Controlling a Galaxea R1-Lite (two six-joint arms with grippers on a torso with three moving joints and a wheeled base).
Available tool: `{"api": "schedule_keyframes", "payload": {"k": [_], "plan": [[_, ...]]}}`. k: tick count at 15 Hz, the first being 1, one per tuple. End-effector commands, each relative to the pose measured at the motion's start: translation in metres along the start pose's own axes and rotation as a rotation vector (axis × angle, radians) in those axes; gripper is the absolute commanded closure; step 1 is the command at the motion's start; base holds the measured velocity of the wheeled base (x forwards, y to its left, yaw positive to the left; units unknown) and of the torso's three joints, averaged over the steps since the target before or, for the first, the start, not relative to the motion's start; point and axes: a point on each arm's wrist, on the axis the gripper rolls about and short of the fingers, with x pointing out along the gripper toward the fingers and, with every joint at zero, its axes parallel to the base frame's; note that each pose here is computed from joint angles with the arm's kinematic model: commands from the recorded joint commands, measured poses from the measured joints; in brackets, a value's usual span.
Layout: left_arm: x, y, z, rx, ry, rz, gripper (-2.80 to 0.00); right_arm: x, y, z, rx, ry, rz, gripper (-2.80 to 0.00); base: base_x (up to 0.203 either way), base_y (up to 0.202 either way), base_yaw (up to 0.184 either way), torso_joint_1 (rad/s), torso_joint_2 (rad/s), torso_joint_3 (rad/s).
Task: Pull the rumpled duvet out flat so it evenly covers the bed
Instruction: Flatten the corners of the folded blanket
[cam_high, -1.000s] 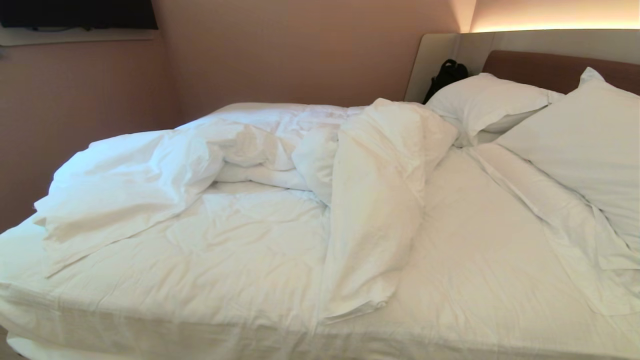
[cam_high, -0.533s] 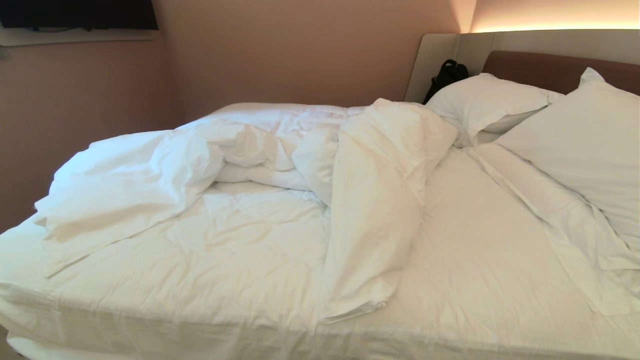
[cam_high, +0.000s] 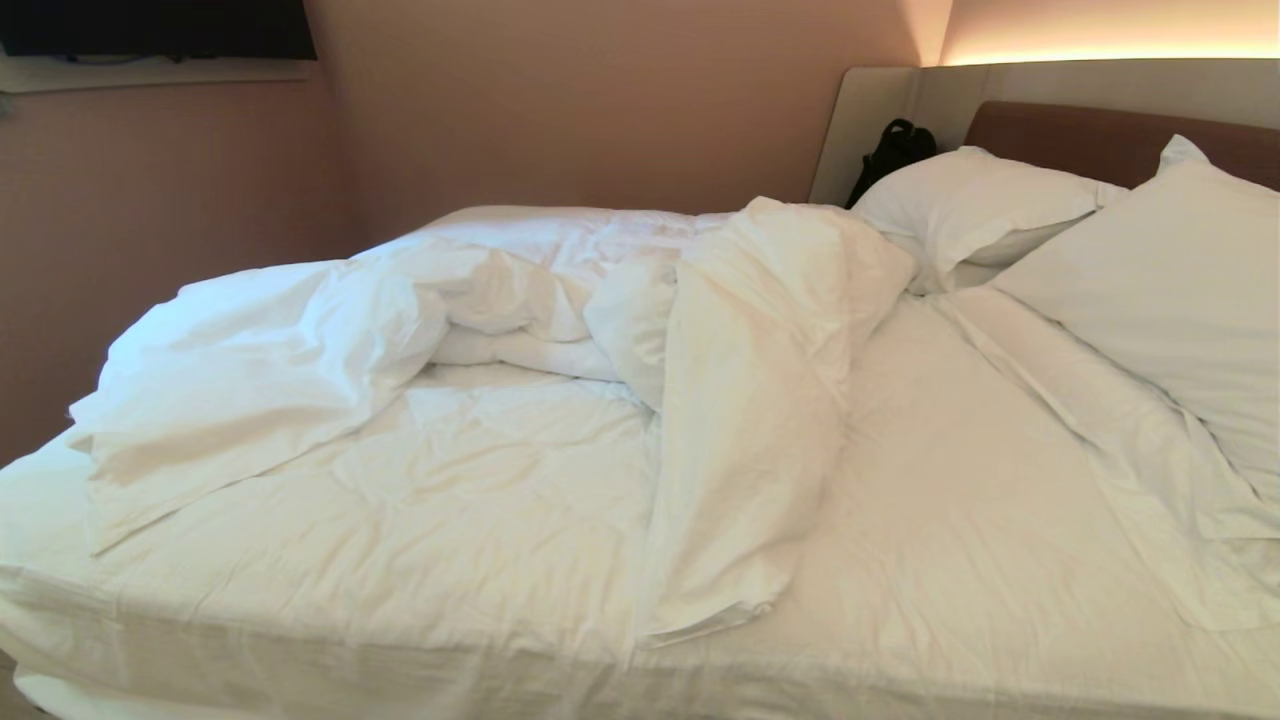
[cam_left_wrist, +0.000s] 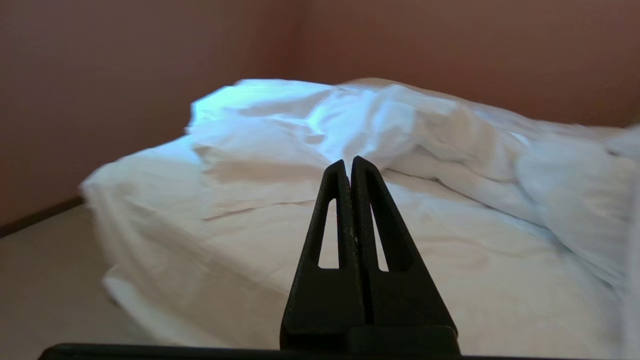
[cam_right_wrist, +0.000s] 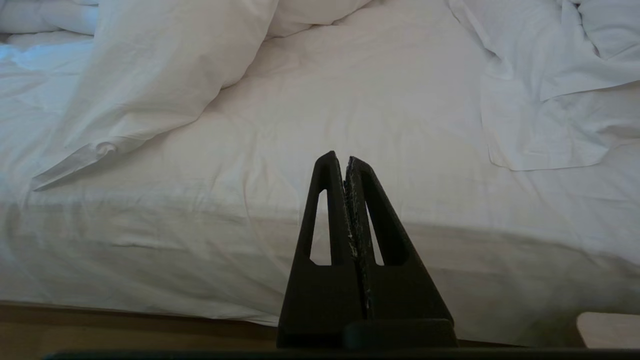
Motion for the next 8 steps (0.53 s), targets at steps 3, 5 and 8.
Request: {"api": "schedule_keyframes", "payload": {"k": [3, 5, 8], "plan": [[-0.012, 0.001, -0.019, 0.002, 0.091, -0.242, 0.00, 0.000, 0.000, 0.000, 0.000, 0.002, 0.001, 0.00, 0.000, 0.000, 0.000, 0.000, 0.00, 0.000], [-0.022, 0.005, -0.035, 0.004, 0.111, -0.272, 0.00, 0.000, 0.000, 0.000, 0.000, 0.002, 0.001, 0.00, 0.000, 0.000, 0.000, 0.000, 0.00, 0.000], [-0.030, 0.009, -0.063, 0.007, 0.133, -0.294, 0.00, 0.000, 0.000, 0.000, 0.000, 0.002, 0.001, 0.00, 0.000, 0.000, 0.000, 0.000, 0.00, 0.000]]}}
